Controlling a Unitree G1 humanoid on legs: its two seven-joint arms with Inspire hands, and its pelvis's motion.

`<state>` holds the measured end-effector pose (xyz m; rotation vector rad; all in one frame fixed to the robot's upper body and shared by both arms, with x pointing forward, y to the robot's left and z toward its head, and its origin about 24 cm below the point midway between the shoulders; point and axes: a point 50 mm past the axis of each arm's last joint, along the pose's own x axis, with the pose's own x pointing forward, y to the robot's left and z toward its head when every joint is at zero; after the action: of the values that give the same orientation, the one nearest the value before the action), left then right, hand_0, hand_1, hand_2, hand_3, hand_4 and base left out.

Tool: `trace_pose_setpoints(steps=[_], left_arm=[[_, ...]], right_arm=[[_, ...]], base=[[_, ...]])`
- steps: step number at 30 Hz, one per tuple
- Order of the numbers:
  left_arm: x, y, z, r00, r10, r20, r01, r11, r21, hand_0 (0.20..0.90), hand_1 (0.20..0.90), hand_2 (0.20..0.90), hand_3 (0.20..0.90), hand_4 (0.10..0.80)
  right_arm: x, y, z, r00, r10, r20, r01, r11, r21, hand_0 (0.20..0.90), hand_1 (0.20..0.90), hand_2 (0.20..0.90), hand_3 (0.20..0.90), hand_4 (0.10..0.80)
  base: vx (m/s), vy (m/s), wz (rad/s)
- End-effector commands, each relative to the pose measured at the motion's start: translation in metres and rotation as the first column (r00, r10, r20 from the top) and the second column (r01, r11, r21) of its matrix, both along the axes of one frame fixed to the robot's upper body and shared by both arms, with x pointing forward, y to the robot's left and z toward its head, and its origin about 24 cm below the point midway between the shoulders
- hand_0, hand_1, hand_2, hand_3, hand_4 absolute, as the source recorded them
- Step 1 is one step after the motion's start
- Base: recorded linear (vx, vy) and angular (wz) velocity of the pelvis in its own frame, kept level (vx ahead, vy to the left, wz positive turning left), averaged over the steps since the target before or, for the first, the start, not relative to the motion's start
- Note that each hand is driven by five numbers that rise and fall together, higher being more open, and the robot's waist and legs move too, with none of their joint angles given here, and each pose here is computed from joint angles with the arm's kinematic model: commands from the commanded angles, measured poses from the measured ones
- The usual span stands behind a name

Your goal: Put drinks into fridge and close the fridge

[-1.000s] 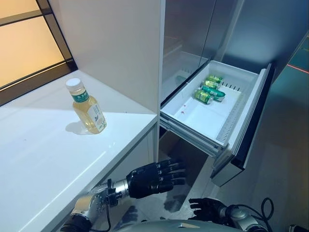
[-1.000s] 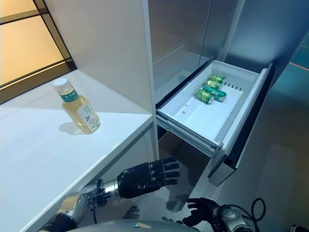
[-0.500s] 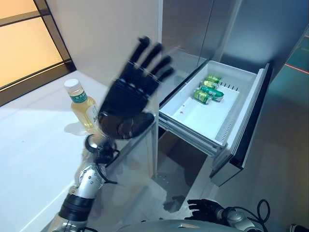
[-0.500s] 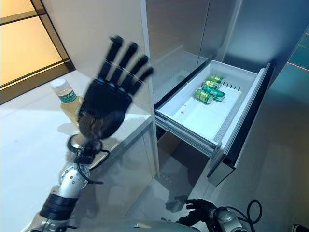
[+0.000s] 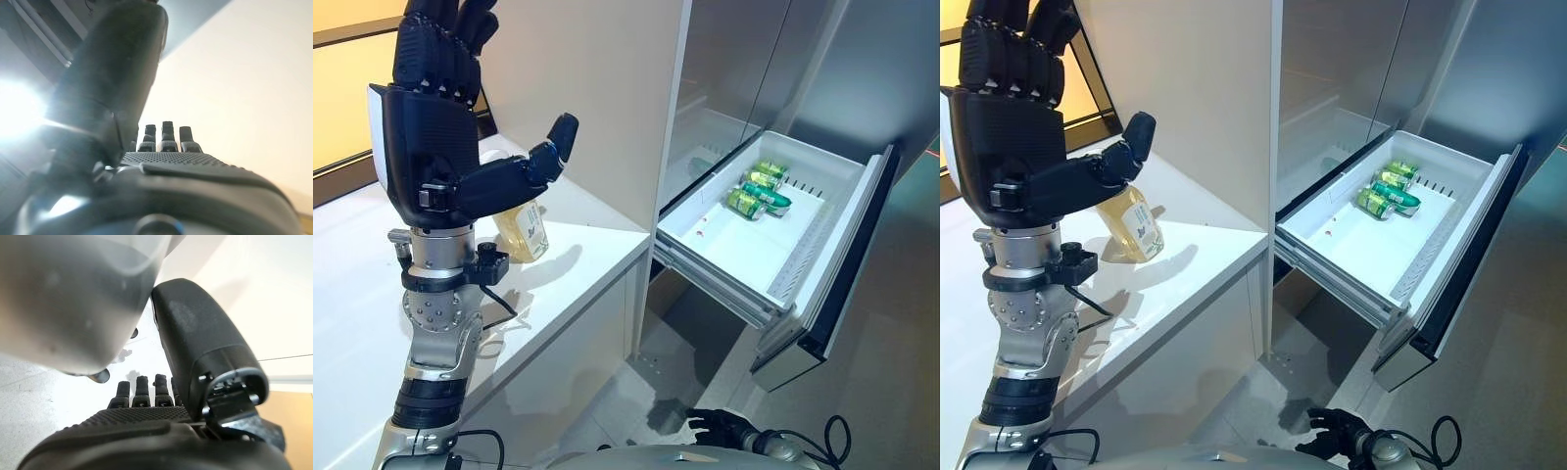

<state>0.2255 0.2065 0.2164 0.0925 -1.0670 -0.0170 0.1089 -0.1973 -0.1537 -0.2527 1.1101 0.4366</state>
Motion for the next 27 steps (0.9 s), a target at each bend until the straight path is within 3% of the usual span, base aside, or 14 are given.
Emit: trace_pose_setpoints(steps=[1,7,27], left_arm=[[0.002,0.004,0.018,0.997,0.043,0.062,-0.043,0.999,-0.014,0.9,0.9,0.9,0.9,0.8],[0.011,0.013,-0.001,0.994,0.092,-0.061,-0.095,0.995,-0.043,0.9,0.9,0.9,0.9,0.8],[0.023,0.025,-0.031,0.95,0.185,-0.253,-0.199,0.979,-0.032,0.9,0.9,0.9,0.9,0.8]], right_arm=[[0.003,0.009,0.0,1.0,0.028,0.0,-0.028,0.999,0.027,0.9,0.9,0.9,0.9,0.8],[0.008,0.006,0.002,1.0,0.013,-0.001,-0.013,1.0,0.023,0.9,0.9,0.9,0.9,0.8],[0.009,0.001,0.002,1.0,0.01,-0.022,-0.01,1.0,0.011,0.9,0.9,0.9,0.9,0.8]], base=[[-0.004,0.004,0.07],[0.0,0.001,0.01],[0.0,0.0,0.0]])
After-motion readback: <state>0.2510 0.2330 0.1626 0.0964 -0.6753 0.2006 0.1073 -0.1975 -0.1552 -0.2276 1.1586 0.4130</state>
